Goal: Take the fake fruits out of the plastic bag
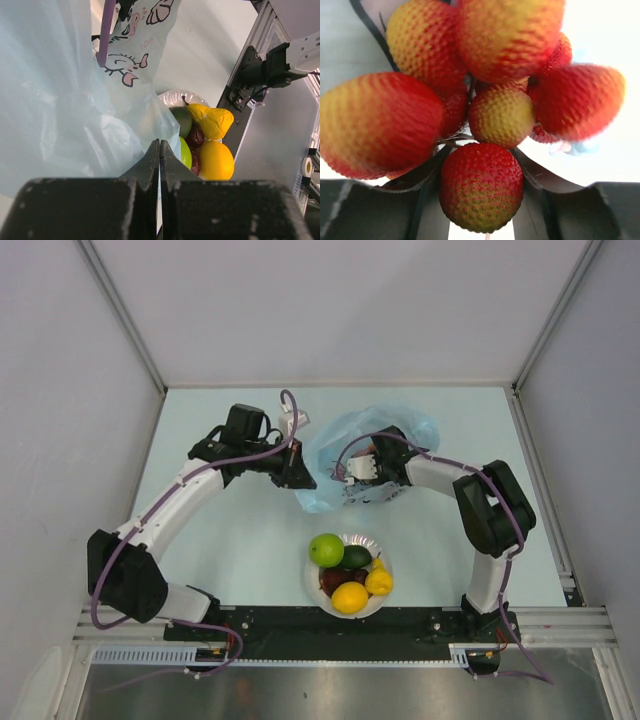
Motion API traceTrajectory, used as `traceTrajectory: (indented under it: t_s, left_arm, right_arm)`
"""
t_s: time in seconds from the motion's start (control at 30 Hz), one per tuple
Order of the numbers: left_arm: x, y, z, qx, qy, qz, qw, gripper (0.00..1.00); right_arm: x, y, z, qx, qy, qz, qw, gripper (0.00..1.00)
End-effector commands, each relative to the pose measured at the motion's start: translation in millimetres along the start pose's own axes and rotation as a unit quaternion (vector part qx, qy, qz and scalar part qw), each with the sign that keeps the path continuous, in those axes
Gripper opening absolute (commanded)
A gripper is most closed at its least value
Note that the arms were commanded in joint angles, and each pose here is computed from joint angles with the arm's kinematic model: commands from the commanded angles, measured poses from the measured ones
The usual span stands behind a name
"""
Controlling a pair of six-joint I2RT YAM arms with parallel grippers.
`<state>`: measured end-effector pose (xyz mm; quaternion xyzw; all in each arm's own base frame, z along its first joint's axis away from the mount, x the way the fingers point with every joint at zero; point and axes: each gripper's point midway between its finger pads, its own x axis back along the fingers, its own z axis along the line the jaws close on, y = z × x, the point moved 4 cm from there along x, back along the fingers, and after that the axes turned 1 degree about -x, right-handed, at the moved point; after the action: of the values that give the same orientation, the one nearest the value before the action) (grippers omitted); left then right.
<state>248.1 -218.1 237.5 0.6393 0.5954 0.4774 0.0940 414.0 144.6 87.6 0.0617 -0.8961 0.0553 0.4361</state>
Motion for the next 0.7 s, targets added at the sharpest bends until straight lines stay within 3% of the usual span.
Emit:
traceTrajectory:
  t_s: [0.0, 0.23, 0.4, 0.67]
  left_arm:
    - [2, 22, -7, -0.028, -0.009, -0.026, 0.999, 0.00]
    - [-2, 36, -1, -0.039, -0.001, -0.029, 0.999, 0.00]
    - [-3, 41, -1, -0.040, -0.001, -0.033, 0.999, 0.00]
    - [1, 43, -2, -0.046, 0.008, -0.039, 0.998, 0.00]
  right_arm:
    - [27, 18, -43, -0.013, -0.072, -0.050, 0.996, 0.38]
    - [102, 71, -69, -0.101, -0.082, -0.224, 0.966, 0.02]
    - [144, 80, -77, -0.187, -0.081, -0.285, 0.937, 0.00]
    - [171, 77, -64, -0.300, -0.038, -0.305, 0.903, 0.00]
